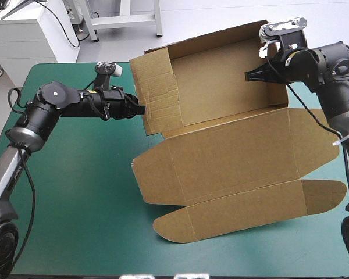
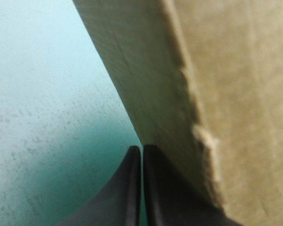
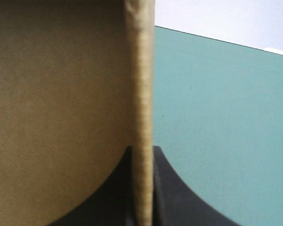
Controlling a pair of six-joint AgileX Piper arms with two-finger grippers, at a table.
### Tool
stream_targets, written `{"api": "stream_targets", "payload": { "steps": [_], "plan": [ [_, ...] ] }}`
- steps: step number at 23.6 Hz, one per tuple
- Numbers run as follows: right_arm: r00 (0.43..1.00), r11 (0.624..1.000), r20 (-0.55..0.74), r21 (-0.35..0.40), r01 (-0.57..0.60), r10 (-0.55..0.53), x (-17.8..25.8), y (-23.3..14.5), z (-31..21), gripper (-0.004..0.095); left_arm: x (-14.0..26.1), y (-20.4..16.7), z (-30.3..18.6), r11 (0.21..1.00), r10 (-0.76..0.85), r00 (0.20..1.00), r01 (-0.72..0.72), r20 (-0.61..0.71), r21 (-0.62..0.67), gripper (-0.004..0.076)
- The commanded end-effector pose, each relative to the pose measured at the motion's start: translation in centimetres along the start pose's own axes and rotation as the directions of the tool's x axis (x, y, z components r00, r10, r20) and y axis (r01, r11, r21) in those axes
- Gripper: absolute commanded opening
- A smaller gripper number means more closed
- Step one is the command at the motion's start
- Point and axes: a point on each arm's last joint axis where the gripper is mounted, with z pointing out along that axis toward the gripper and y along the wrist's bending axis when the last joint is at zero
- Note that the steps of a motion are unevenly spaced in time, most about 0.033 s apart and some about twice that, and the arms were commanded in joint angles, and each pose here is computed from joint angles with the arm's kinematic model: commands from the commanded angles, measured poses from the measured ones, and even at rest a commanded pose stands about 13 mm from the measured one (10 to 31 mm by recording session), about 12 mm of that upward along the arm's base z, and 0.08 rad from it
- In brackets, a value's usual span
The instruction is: Fold the box
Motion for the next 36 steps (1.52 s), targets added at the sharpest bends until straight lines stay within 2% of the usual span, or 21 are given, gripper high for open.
{"api": "stream_targets", "payload": {
  "steps": [1, 2, 3, 6, 7, 11, 18, 30, 36],
  "plan": [
    [0.993, 1.0, 0.121, 0.017, -0.007, 0.005, -1.2, -0.4, -2.7, -0.0019, -1.5, -2.0, -1.8, 0.998, 0.028, 0.992, -0.034, 0.125, 0.049, 0.0154],
    [0.992, 1.0, 0.124, 0.022, 0.0, -0.002, -1.2, -0.5, -2.7, -0.0019, -1.7, -2.0, -1.8, 0.998, 0.041, 0.991, -0.048, 0.129, 0.048, 0.0204],
    [0.992, 0.999, 0.124, 0.041, 0.009, -0.014, -1.2, -0.6, -2.7, -0.0019, -1.9, -2.2, -2.0, 0.997, 0.058, 0.989, -0.065, 0.137, 0.048, 0.0341],
    [0.992, 0.998, 0.122, 0.054, 0.015, -0.021, -1.2, -0.7, -2.7, -0.0019, -2.2, -2.4, -2.2, 0.996, 0.061, 0.987, -0.069, 0.149, 0.052, 0.0508],
    [0.992, 0.998, 0.122, 0.054, 0.015, -0.021, -1.2, -0.7, -2.7, -0.0019, -2.3, -2.5, -2.3, 0.996, 0.048, 0.987, -0.058, 0.154, 0.062, 0.0537],
    [0.994, 0.998, 0.108, 0.053, 0.016, -0.022, -1.1, -0.7, -2.3, -0.0019, -2.5, -3.6, -2.5, 0.98, -0.069, 0.984, 0.036, 0.162, 0.197, 0.0547],
    [0.998, 0.998, 0.06, 0.052, 0.019, -0.022, -0.8, -0.6, -1.0, -0.0019, -2.7, -4.9, -2.9, 0.933, -0.159, 0.976, 0.098, 0.152, 0.346, 0.0547],
    [0.999, 0.998, 0.037, 0.056, 0.021, -0.023, -0.6, -0.6, -0.9, -0.0019, -3.0, -4.4, -2.8, 0.949, -0.156, 0.969, 0.093, 0.19, 0.302, 0.0547],
    [0.999, 0.998, 0.041, 0.053, 0.018, -0.02, -0.7, -0.6, -1.2, -0.0018, -2.2, -3.1, -2.3, 0.975, -0.176, 0.978, 0.157, 0.113, 0.16, 0.0547]
  ]
}}
